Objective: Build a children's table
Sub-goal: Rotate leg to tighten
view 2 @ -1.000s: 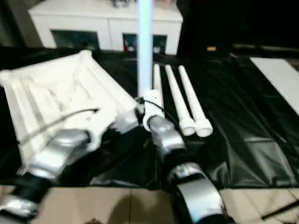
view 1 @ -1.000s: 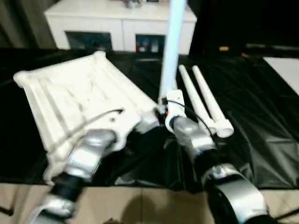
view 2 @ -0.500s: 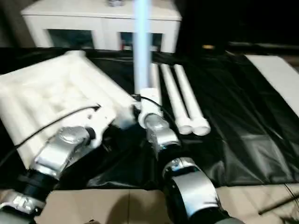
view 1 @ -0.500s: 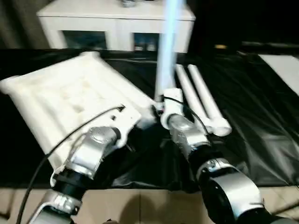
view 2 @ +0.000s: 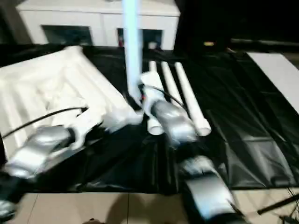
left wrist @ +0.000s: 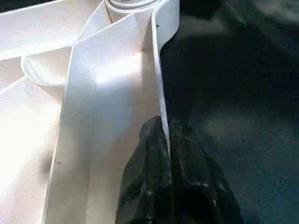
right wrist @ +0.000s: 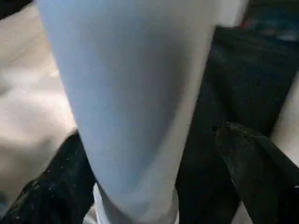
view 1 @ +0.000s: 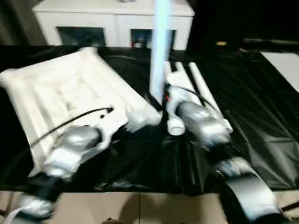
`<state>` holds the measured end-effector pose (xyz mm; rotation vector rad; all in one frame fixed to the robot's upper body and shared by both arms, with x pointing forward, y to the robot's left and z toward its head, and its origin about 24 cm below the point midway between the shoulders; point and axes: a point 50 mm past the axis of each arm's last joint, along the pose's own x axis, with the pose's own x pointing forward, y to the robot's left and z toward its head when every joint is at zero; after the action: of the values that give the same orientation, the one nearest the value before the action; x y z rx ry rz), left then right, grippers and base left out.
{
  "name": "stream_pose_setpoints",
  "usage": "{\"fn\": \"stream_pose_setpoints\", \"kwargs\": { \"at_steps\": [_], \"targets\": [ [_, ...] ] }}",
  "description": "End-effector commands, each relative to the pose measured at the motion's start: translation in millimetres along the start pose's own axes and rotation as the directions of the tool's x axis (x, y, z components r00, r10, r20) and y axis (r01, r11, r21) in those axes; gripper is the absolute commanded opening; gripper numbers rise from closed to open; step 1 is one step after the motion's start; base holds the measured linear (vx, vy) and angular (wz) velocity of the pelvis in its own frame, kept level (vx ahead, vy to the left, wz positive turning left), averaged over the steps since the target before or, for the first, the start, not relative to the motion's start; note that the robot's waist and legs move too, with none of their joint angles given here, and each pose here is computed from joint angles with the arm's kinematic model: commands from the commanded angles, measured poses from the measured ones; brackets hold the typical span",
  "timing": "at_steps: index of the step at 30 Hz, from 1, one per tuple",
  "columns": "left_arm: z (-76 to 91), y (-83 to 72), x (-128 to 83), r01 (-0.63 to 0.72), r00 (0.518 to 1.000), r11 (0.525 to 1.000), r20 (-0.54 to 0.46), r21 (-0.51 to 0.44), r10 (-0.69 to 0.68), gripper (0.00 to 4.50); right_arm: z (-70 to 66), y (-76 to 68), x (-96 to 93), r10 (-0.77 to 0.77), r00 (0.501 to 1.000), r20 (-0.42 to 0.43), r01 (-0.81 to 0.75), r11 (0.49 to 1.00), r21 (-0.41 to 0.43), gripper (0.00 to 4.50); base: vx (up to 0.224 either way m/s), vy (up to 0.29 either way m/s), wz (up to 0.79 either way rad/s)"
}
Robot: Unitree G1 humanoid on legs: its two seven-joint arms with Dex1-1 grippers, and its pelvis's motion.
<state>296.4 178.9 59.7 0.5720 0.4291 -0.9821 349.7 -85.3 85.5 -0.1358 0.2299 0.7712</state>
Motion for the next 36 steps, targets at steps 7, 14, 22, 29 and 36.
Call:
{"fn": "stream_pose_setpoints", "kwargs": {
  "at_steps": [7, 14, 22, 29, 36],
  "targets": [
    [-8.2, 15.7, -22, 0.0, 0.999, 0.999, 0.034, 0.034, -0.001, 0.0, -16.4, 7.6, -38.9, 0.213, 0.974, -0.074, -0.214, 0.977, -0.003, 4.06, 0.0, 0.0, 0.0],
    [7.8, 12.9, -16, 0.07, 0.987, 0.997, 0.15, -0.033, -0.064, 0.91, -17.8, 10.9, -44.9, 0.216, 0.974, -0.07, -0.215, 0.976, 0.019, 4.16, 0.0, 0.0, 0.0],
    [4.5, 8.2, 3, 0.082, 0.995, 0.997, 0.058, -0.004, -0.082, 1.0, -16.4, 9.6, -46.1, 0.192, 0.978, -0.075, -0.191, 0.981, 0.024, 4.16, 0.0, 0.0, 0.0],
    [8.6, 17.9, 9, -0.001, 0.999, 1.0, 0.047, 0.004, 0.0, 1.17, -16.1, 9.7, -46.6, 0.184, 0.98, -0.073, -0.183, 0.983, 0.025, 4.16, 0.0, 0.0, 0.0],
    [1.3, 15.7, 10, 0.018, 1.0, 1.0, -0.007, 0.006, -0.018, 1.83, -19.4, 11.2, -48.6, 0.178, 0.98, -0.083, -0.176, 0.984, 0.031, 4.16, 0.0, 0.0, 0.0]
  ]
}}
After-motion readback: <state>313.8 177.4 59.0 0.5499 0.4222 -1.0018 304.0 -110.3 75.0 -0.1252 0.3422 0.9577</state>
